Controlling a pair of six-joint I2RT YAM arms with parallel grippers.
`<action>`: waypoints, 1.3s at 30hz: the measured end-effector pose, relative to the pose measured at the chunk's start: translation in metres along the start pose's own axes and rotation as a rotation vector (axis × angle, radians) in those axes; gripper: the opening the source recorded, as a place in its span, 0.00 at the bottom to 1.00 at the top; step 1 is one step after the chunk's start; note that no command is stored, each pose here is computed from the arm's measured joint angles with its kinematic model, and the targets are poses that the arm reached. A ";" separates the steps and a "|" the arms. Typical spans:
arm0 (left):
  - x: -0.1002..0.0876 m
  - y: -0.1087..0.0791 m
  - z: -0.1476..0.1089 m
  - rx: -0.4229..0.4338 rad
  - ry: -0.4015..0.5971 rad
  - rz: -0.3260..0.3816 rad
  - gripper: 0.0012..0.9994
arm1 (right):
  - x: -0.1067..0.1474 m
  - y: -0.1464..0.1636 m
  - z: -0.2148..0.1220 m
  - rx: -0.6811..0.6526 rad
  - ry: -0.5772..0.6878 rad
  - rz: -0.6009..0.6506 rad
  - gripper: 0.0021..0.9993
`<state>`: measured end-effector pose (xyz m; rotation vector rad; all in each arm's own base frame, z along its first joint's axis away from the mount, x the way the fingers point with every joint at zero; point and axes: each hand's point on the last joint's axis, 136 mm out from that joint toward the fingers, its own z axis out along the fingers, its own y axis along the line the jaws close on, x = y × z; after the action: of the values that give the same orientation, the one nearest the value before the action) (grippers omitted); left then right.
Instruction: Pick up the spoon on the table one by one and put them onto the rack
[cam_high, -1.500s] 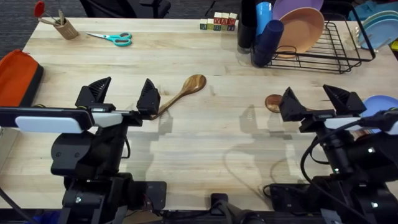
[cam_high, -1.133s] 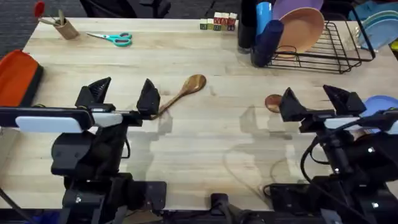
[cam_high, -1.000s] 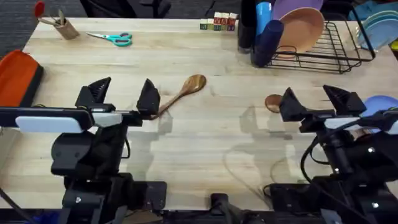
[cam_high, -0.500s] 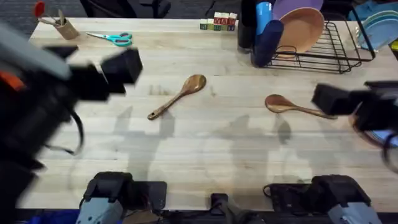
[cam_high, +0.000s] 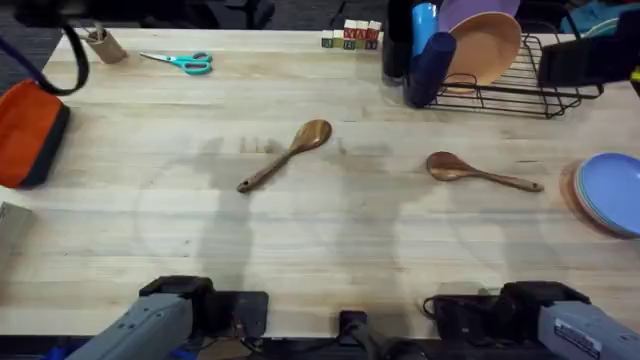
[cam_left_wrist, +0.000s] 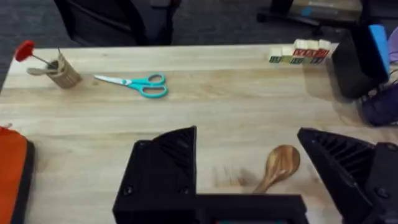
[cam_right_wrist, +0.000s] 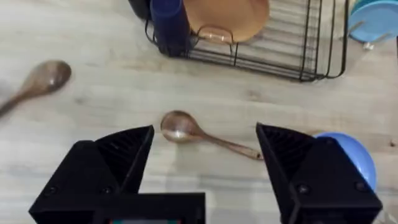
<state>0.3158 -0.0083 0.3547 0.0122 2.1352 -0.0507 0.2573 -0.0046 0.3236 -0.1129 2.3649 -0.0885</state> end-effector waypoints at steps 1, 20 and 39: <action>0.004 0.000 0.003 0.000 0.023 -0.001 0.99 | 0.002 0.000 0.002 -0.002 0.016 -0.005 1.00; 0.080 -0.036 0.079 0.305 0.383 0.301 0.99 | 0.003 0.000 0.006 -0.004 0.030 -0.055 1.00; 0.201 -0.094 0.116 0.566 0.886 0.470 0.99 | 0.003 0.000 0.006 -0.004 0.031 -0.065 1.00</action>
<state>0.3034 -0.1093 0.1255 1.0310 2.8486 -0.4362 0.2587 -0.0046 0.3172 -0.1920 2.3923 -0.1180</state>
